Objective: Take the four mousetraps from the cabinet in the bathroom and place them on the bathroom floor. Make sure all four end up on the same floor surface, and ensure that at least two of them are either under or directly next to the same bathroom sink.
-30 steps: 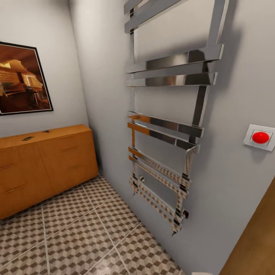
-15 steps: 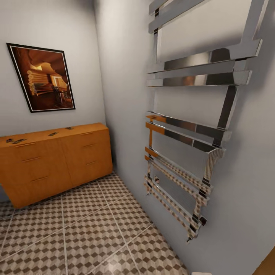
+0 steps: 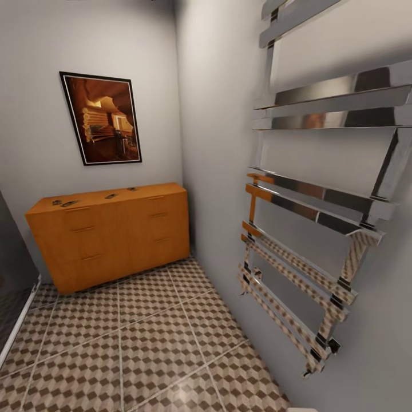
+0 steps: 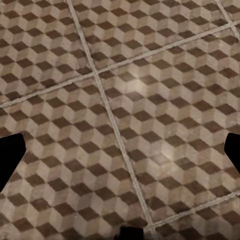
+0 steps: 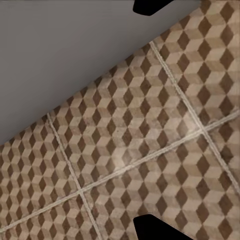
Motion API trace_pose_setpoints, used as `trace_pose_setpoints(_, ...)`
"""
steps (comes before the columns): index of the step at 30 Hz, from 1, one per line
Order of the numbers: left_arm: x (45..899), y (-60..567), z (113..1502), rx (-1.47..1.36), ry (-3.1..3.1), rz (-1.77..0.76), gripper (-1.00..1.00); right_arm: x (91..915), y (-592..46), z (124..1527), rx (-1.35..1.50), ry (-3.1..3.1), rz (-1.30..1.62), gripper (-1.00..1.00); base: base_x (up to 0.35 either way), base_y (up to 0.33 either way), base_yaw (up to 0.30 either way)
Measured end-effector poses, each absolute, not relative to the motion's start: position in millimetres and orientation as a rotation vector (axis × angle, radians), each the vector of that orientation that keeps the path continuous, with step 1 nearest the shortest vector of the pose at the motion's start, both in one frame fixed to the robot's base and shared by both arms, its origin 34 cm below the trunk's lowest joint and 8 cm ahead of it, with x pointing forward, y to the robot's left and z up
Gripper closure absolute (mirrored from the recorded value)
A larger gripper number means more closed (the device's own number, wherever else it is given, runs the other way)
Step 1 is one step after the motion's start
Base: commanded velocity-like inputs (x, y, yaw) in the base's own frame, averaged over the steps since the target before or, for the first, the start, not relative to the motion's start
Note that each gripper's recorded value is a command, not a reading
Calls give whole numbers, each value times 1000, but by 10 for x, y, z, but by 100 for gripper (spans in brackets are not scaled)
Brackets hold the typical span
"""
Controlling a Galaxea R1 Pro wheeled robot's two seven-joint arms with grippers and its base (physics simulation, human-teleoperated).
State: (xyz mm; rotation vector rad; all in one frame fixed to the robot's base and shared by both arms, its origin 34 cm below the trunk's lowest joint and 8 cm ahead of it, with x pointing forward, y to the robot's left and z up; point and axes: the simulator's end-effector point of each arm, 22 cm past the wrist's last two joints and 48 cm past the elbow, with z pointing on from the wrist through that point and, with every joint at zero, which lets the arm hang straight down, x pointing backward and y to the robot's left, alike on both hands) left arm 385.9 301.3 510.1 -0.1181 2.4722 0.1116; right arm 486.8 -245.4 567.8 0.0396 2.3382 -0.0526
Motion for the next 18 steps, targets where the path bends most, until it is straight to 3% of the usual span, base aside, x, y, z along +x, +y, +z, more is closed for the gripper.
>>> trace_pose_setpoints(18,3860,3013,5101,-118,2472,112,-100,4861,-2452,5672,40,2340,-52,-100,0,0,274)
